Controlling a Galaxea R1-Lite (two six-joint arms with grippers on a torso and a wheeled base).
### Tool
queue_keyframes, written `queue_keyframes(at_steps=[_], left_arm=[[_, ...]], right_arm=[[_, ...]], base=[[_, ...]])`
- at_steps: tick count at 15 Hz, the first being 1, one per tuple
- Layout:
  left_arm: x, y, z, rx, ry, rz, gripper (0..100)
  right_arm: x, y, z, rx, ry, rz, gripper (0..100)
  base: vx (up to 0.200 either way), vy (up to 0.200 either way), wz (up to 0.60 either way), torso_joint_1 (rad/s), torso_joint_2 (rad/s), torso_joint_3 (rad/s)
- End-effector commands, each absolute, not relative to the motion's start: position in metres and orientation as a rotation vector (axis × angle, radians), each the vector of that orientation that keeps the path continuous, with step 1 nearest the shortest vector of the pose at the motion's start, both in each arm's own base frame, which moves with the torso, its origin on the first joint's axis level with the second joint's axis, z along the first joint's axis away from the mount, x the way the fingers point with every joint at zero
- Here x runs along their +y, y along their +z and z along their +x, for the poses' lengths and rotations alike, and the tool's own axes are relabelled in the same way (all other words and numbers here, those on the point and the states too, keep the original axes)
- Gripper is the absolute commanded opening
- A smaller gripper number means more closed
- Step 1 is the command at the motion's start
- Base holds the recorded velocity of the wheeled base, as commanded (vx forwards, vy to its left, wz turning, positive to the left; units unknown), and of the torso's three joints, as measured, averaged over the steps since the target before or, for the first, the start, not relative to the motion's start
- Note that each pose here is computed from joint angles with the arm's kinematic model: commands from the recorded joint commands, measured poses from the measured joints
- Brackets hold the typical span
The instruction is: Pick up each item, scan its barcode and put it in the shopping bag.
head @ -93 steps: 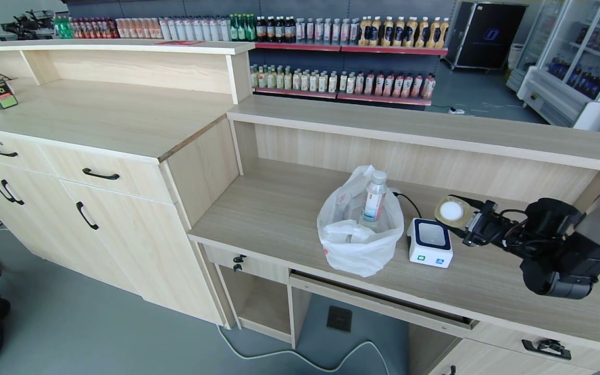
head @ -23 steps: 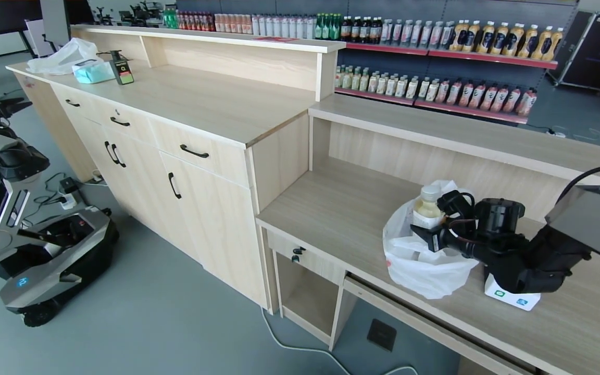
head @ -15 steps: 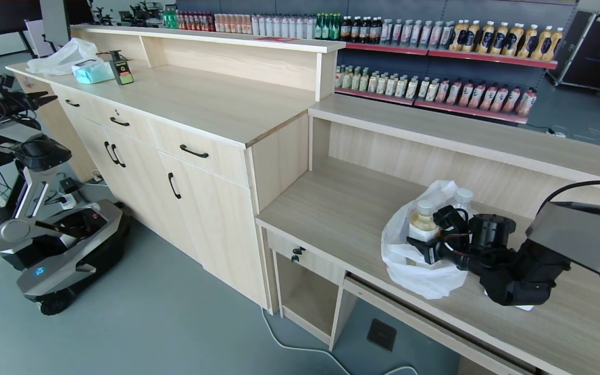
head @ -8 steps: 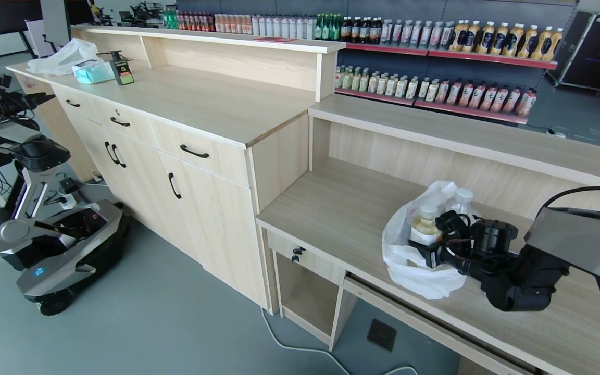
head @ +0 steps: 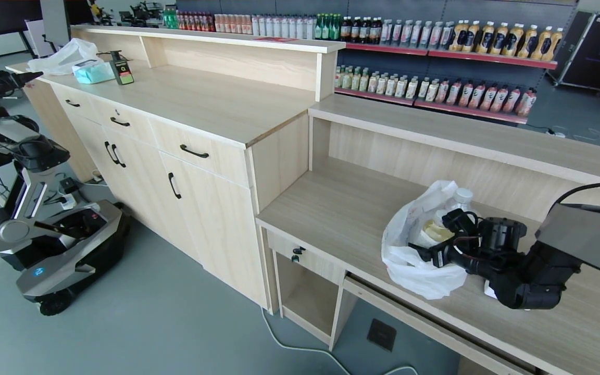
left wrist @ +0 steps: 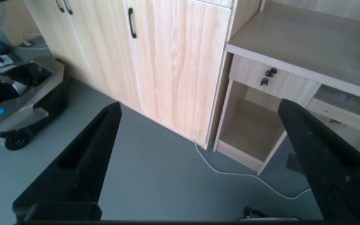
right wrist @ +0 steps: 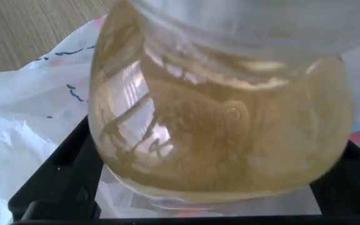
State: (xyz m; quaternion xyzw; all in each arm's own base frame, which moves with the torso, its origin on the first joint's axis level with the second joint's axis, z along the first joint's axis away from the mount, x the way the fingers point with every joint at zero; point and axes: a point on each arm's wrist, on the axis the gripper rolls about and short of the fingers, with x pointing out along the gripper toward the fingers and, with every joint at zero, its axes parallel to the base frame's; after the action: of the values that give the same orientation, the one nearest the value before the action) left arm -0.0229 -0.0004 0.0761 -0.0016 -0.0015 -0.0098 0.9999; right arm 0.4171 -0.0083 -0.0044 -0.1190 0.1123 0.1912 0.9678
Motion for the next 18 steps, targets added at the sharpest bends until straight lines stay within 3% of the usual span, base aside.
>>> queue_keyframes(at_steps=[1, 6, 8, 10, 18], left_arm=[[0.000, 0.076, -0.023, -0.002, -0.020, -0.003, 100], [0.000, 0.076, -0.023, -0.002, -0.020, -0.003, 100], [0.000, 0.076, -0.023, -0.002, -0.020, -0.003, 100], [0.000, 0.076, -0.023, -0.002, -0.020, -0.003, 100], [0.000, 0.076, -0.023, -0.002, -0.020, -0.003, 100]], right_arm=[[-0.006, 0.057, 0.404, 0.153, 0.382, -0.258, 100], [-0.011, 0.155, 0.319, 0.113, 0.352, -0.276, 100], [-0.020, 0.171, 0.294, 0.071, 0.309, -0.312, 100], [-0.037, 0.186, 0.272, 0.093, 0.157, -0.432, 100], [-0.043, 0.246, 0.210, -0.018, -0.077, -0.386, 100]], base=[[0.000, 0.000, 0.00, 0.000, 0.00, 0.000], [0.000, 0.000, 0.00, 0.000, 0.00, 0.000], [0.000, 0.000, 0.00, 0.000, 0.00, 0.000], [0.000, 0.000, 0.00, 0.000, 0.00, 0.000], [0.000, 0.000, -0.60, -0.157, 0.31, 0.148]])
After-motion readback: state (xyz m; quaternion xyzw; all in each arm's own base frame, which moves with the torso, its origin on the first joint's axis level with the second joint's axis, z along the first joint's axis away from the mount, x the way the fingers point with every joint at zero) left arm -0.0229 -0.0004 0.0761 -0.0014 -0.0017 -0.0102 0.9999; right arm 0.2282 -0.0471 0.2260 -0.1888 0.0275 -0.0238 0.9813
